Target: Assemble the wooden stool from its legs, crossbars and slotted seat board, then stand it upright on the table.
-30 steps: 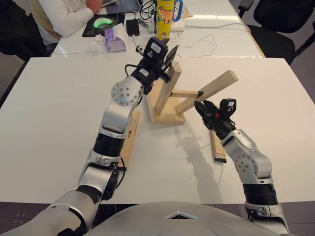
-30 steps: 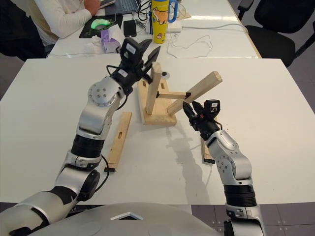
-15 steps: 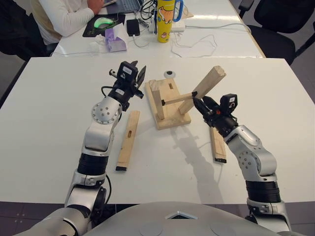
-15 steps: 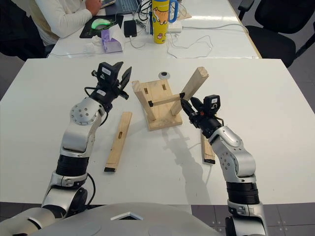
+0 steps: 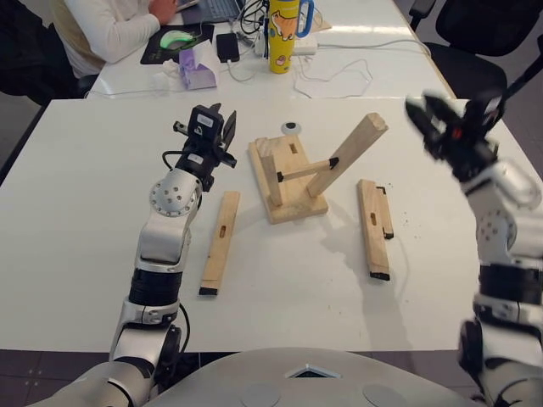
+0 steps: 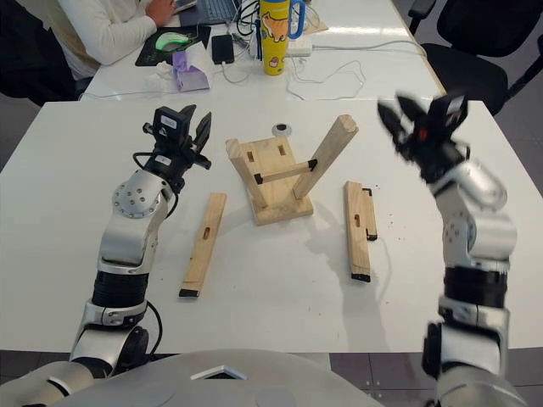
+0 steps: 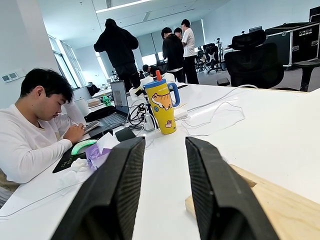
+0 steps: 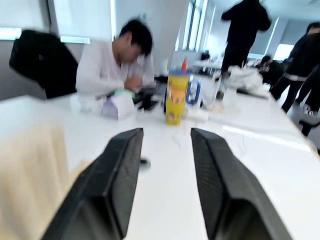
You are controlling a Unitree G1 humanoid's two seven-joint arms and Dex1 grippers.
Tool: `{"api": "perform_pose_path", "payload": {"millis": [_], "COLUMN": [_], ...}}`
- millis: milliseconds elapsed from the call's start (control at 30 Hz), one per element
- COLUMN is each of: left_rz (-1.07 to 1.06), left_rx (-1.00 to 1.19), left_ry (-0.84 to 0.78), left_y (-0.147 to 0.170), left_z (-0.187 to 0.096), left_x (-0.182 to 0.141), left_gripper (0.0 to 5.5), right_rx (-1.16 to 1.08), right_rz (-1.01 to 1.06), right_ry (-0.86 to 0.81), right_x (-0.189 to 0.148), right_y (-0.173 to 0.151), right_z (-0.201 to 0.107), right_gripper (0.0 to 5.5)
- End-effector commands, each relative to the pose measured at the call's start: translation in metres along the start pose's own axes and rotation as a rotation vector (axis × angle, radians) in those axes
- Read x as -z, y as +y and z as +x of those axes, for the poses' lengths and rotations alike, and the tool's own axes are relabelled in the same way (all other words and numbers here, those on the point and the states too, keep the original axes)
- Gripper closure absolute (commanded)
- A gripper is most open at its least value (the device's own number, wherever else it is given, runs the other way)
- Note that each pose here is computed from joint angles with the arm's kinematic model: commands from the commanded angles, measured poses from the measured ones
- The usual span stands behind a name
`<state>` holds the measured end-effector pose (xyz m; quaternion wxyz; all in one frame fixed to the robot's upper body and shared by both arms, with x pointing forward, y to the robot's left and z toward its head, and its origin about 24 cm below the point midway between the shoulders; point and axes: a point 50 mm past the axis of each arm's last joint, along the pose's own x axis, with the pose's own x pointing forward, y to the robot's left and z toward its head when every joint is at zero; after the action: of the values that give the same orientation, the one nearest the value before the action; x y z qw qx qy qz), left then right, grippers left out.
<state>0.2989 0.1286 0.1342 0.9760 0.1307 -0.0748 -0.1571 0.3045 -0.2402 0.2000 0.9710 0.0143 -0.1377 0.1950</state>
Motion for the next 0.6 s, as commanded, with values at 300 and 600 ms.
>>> {"api": "perform_pose_path", "payload": {"millis": [300, 600], "left_rz": [-0.001, -0.001], "left_rx": [-0.016, -0.019], "left_ry": [-0.02, -0.028], "left_y": [0.001, 0.003], "left_z": [0.005, 0.005], "left_x": [-0.005, -0.008], "left_gripper": [4.02, 4.02], "right_rx": [-0.126, -0.106], "right_rz": [0.16, 0.327], "right_ry": [-0.387, 0.353], "right_x": [-0.112, 0.071], "right_y": [0.066, 0.09], "right_z": [0.065, 0.011], "right_gripper": [5.49, 5.49]}}
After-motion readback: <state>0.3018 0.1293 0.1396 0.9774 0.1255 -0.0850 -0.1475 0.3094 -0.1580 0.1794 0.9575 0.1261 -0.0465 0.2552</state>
